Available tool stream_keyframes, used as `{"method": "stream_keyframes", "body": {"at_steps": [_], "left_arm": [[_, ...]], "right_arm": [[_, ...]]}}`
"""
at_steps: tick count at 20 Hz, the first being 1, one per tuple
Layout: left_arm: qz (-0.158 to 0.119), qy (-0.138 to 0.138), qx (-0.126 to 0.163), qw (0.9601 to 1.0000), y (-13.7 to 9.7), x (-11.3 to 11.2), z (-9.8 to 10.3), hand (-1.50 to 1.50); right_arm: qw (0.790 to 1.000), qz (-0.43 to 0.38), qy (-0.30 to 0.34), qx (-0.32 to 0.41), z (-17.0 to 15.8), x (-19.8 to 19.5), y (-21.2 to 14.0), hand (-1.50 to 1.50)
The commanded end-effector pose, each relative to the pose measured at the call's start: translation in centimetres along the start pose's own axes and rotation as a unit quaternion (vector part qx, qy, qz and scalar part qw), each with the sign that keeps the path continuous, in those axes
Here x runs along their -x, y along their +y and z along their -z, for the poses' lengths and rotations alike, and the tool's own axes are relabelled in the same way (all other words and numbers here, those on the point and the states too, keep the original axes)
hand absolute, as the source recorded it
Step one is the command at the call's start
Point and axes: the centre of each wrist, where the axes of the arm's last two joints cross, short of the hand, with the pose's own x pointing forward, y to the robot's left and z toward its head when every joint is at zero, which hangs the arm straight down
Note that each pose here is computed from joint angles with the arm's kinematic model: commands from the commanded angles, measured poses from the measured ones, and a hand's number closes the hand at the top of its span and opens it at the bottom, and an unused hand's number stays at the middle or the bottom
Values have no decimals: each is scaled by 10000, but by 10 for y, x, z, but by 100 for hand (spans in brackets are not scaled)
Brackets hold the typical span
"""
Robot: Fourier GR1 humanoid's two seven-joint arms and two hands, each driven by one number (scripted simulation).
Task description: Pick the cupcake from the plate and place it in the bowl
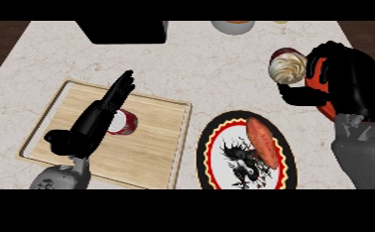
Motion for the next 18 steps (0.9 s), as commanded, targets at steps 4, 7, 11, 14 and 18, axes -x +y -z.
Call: {"method": "stream_keyframes", "body": {"at_steps": [4, 7, 11, 14, 18], "left_arm": [[-83, 188, 114, 9997, -21, 4, -3, 0], [-110, 279, 139, 9995, -9, 0, 4, 0], [-78, 197, 163, 9996, -19, 9, 13, 0], [-4, 169, 154, 9997, -9, 5, -4, 0], [-33, 91, 251, 9996, -17, -3, 6, 0]], "right_arm": [[9979, -240, 530, 289, 27, 39, 2, 150], [9940, -722, 643, 505, 45, 76, -11, 150], [9864, -965, 665, 1154, 62, 85, -3, 150], [9840, -1196, 717, 1108, 64, 133, 11, 150], [9856, -1164, 1225, -26, 88, 156, -7, 150]]}}
